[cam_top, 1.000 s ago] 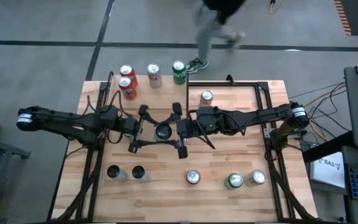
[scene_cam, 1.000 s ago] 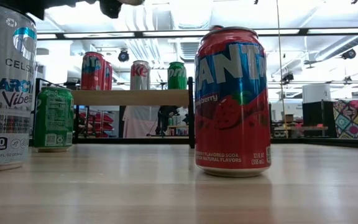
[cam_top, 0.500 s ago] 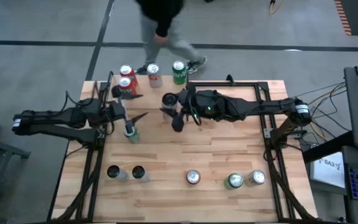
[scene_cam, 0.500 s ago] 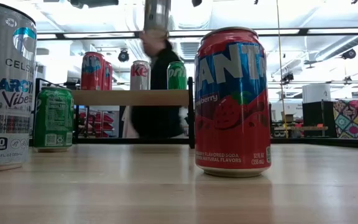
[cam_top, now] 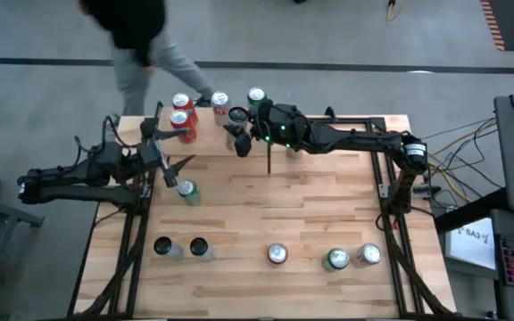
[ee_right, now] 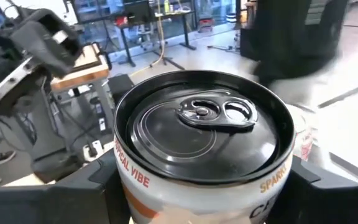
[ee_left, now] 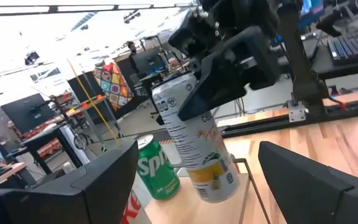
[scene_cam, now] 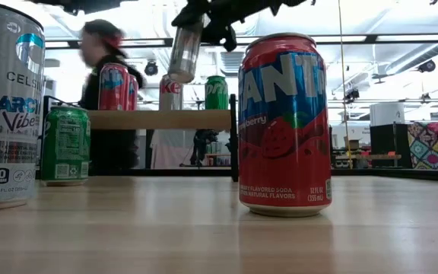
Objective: Place canned beverage on shelf
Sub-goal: Put the white and yellow soda can on the shelf
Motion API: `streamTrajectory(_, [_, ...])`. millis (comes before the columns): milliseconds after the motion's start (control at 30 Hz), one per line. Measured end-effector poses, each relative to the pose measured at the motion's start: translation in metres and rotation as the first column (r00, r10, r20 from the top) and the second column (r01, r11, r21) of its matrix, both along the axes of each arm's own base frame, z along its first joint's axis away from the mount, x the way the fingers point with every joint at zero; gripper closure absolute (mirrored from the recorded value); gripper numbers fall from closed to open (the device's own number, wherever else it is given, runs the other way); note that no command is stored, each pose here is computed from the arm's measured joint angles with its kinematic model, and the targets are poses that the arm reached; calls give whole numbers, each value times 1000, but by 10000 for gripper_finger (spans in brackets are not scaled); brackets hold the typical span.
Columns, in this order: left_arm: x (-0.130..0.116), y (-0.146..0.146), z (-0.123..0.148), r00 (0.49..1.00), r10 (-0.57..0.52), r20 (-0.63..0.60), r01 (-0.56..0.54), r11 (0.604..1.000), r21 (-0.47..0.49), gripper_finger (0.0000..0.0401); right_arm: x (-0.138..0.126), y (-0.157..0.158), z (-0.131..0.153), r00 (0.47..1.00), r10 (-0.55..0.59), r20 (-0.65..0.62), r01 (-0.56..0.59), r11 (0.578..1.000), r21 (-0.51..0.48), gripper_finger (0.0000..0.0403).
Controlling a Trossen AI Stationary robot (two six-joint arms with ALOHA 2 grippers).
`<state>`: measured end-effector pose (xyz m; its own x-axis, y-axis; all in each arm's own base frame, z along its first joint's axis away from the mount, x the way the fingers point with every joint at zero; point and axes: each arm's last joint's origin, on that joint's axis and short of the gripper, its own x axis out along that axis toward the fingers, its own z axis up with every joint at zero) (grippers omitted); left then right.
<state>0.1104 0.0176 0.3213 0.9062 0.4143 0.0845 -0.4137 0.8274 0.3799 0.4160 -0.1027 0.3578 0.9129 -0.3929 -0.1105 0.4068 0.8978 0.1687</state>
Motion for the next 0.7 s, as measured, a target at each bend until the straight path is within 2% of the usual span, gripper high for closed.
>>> streamTrajectory(267, [-22, -1, -1, 992, 25, 123, -27, 1000, 13, 83, 0, -18, -5, 999, -44, 11, 43, 999, 11, 161])
streamTrajectory(700, [-28, -1, -2, 991, 27, 129, -29, 999, 15, 83, 13, -27, -28, 998, -61, -26, 62, 998, 21, 161])
